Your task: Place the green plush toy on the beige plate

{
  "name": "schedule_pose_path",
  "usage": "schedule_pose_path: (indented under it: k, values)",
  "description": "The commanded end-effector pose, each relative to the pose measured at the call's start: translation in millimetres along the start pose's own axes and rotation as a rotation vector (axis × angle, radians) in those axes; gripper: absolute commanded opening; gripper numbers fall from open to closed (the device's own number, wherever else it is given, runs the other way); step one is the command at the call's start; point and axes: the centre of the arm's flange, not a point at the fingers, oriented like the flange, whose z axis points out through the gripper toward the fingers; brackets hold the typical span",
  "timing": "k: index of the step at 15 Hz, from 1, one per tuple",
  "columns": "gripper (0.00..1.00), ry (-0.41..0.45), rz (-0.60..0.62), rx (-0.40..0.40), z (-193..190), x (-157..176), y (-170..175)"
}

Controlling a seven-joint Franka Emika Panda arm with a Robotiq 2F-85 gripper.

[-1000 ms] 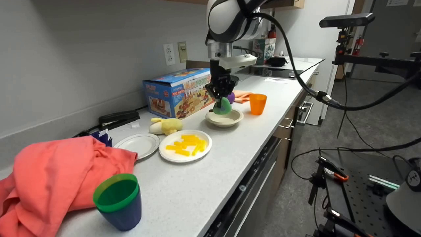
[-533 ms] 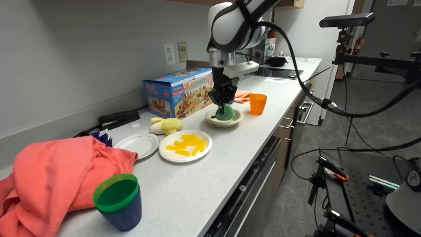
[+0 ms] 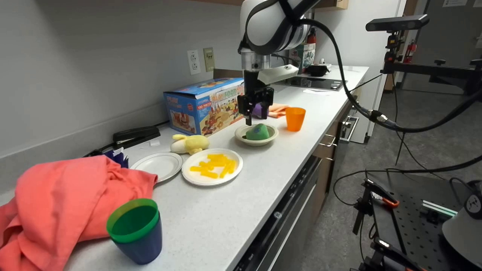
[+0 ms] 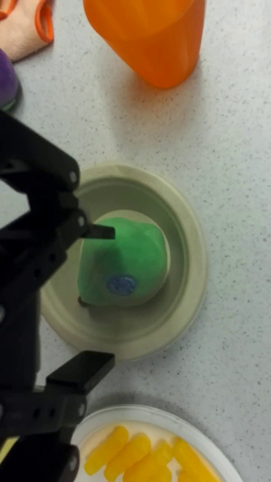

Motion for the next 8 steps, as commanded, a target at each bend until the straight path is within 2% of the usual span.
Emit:
schedule_pose_path:
  k: [1, 5, 6, 8]
  values:
    - [1.00, 0.029, -0.024, 0.022, -20.7, -8.7, 3.7]
    - [1.00, 0.052, -0.015, 0.042, -40.1, -9.0, 3.2]
    - [1.00, 0.043, -0.010, 0.020, -27.4, -1.3, 0.1]
    - [1.00, 0.046, -0.010, 0.021, -29.6, -1.6, 0.2]
